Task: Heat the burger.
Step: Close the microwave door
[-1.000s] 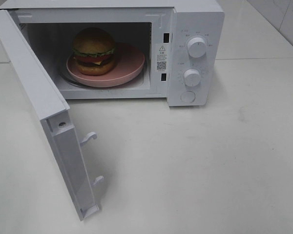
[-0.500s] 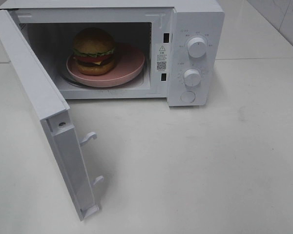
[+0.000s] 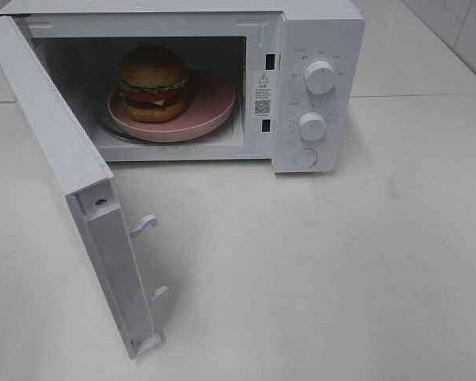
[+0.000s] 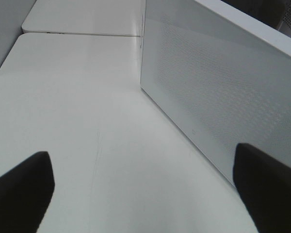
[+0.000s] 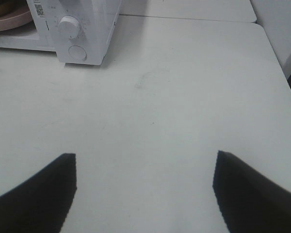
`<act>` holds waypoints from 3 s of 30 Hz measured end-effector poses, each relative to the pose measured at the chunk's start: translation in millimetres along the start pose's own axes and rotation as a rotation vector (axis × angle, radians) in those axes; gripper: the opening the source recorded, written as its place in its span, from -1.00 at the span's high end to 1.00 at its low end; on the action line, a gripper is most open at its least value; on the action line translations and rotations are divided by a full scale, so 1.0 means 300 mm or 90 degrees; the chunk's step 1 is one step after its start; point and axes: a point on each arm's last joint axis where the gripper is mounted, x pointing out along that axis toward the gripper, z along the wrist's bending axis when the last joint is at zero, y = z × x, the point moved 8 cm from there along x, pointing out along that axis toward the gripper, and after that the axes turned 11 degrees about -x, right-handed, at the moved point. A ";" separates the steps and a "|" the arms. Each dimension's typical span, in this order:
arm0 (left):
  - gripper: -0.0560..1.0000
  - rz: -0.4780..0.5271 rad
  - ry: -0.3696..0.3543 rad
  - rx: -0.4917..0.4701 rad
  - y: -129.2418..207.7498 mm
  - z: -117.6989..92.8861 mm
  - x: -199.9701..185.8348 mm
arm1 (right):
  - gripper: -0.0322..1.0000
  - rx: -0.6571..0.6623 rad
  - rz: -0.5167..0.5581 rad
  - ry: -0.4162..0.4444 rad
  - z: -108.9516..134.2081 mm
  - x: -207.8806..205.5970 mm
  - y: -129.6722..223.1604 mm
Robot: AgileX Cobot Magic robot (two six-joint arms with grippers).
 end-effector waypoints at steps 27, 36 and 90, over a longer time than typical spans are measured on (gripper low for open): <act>0.89 -0.051 -0.043 0.011 -0.077 0.076 0.371 | -0.53 0.000 0.000 0.000 0.000 0.000 0.000; 0.89 -0.182 -0.055 0.030 -0.077 0.117 0.422 | -0.53 0.000 0.000 0.000 0.000 0.000 0.000; 0.89 -0.087 0.245 0.075 0.139 -0.449 0.911 | -0.53 0.000 0.000 0.000 0.000 0.000 0.000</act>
